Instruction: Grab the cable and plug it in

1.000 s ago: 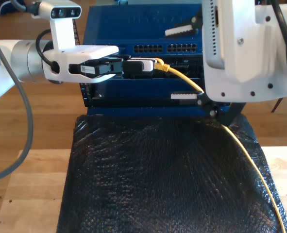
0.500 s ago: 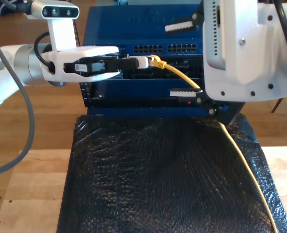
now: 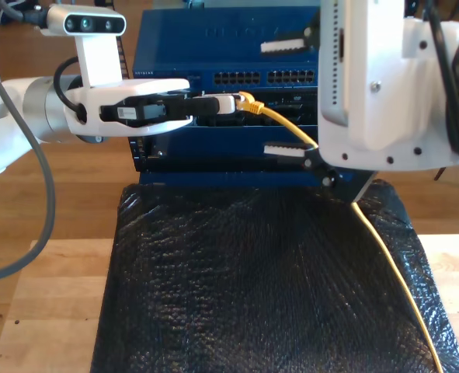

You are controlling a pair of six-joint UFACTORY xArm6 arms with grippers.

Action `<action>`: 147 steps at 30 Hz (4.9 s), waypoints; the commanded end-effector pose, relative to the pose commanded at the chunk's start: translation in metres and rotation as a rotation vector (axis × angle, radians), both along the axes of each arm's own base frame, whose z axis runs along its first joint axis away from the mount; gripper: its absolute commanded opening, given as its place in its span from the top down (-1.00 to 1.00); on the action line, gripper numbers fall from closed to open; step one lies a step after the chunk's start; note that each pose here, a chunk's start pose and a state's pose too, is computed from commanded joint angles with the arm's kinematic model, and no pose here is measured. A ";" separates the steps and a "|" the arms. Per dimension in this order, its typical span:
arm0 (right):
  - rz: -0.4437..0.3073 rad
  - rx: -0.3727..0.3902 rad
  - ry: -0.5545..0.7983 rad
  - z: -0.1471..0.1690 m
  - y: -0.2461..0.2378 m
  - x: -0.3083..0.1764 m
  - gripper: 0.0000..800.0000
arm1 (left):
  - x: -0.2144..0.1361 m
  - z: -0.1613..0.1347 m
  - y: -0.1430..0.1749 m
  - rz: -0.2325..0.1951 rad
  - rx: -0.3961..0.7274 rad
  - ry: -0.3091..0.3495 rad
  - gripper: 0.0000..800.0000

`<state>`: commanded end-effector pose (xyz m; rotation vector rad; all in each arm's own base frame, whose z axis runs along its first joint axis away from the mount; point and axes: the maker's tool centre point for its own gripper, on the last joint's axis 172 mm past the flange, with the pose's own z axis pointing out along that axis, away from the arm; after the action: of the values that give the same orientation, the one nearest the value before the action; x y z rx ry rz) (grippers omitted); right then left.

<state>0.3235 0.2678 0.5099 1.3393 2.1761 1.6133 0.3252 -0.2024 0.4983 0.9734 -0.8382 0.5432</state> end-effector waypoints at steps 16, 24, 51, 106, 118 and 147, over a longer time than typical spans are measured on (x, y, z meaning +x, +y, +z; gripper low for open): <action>0.006 0.007 -0.026 0.003 0.004 -0.001 -0.33 | -0.002 -0.002 0.003 -0.030 -0.011 0.040 0.98; 0.012 0.007 -0.024 0.002 0.006 -0.002 -0.18 | -0.002 0.007 0.005 -0.036 -0.044 0.052 0.98; 0.006 0.020 -0.029 0.004 0.007 -0.001 0.23 | -0.001 0.006 0.005 -0.039 -0.050 0.089 0.96; -0.017 0.069 0.035 0.006 0.013 0.002 0.99 | -0.005 0.023 0.012 -0.050 -0.096 0.064 -0.44; -0.046 0.077 0.088 0.001 0.019 0.017 0.99 | 0.037 0.024 0.048 0.153 -0.042 0.014 -0.98; -0.365 0.011 0.458 -0.096 -0.097 0.082 0.99 | 0.066 -0.098 0.165 0.298 0.711 -0.376 -0.99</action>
<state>0.4060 0.1710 0.4136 2.1319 1.9602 1.2765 0.3917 -0.0375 0.4001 1.6967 -1.2748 0.7134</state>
